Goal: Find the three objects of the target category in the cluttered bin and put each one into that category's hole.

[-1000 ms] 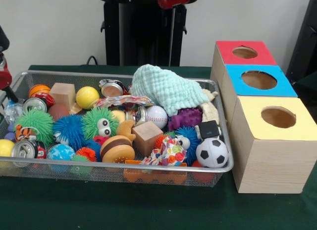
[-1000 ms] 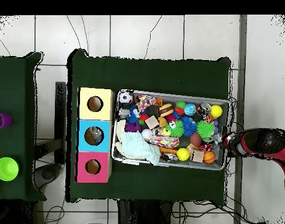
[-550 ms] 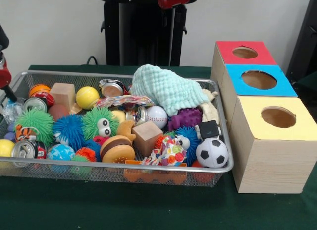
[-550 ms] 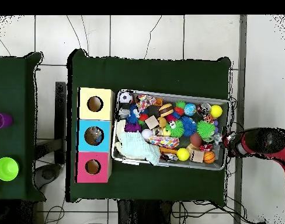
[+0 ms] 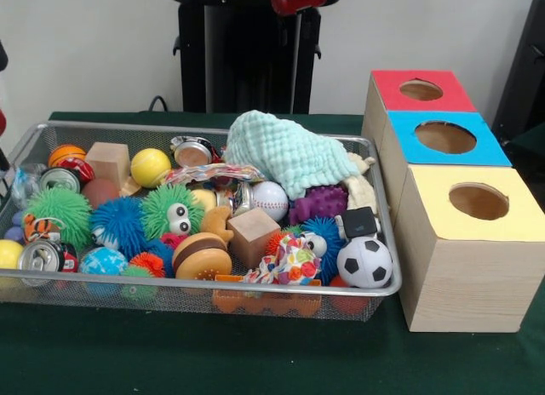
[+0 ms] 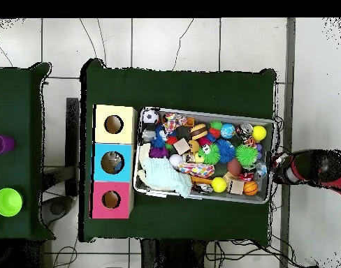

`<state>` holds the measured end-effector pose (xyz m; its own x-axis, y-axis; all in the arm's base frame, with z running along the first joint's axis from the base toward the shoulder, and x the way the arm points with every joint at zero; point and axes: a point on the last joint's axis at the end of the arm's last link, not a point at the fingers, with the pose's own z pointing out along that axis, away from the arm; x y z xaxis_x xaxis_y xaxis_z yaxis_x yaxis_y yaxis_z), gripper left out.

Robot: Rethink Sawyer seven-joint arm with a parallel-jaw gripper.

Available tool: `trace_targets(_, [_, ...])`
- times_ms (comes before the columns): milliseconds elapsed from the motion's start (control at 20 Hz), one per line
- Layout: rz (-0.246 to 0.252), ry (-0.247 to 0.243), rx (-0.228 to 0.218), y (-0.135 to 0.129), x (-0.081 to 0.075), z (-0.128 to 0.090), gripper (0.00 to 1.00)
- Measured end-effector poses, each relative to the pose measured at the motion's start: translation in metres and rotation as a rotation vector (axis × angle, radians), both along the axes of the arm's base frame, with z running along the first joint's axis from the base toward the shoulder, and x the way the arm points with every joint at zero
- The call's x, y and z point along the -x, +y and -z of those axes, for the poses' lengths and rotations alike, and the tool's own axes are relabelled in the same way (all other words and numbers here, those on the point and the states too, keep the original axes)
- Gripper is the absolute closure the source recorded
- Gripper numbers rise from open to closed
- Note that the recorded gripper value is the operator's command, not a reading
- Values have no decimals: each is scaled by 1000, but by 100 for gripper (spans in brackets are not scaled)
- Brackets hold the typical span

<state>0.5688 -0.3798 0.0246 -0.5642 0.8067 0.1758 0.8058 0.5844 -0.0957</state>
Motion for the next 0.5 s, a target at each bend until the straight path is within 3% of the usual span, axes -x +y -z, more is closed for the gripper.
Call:
trace_targets(300, [-41,14,81,2,-6,-22,100])
trace_targets(350, [-61,22,113,6,-9,-30,0])
trace_targets(500, [-69,23,125,9,-12,-35,0])
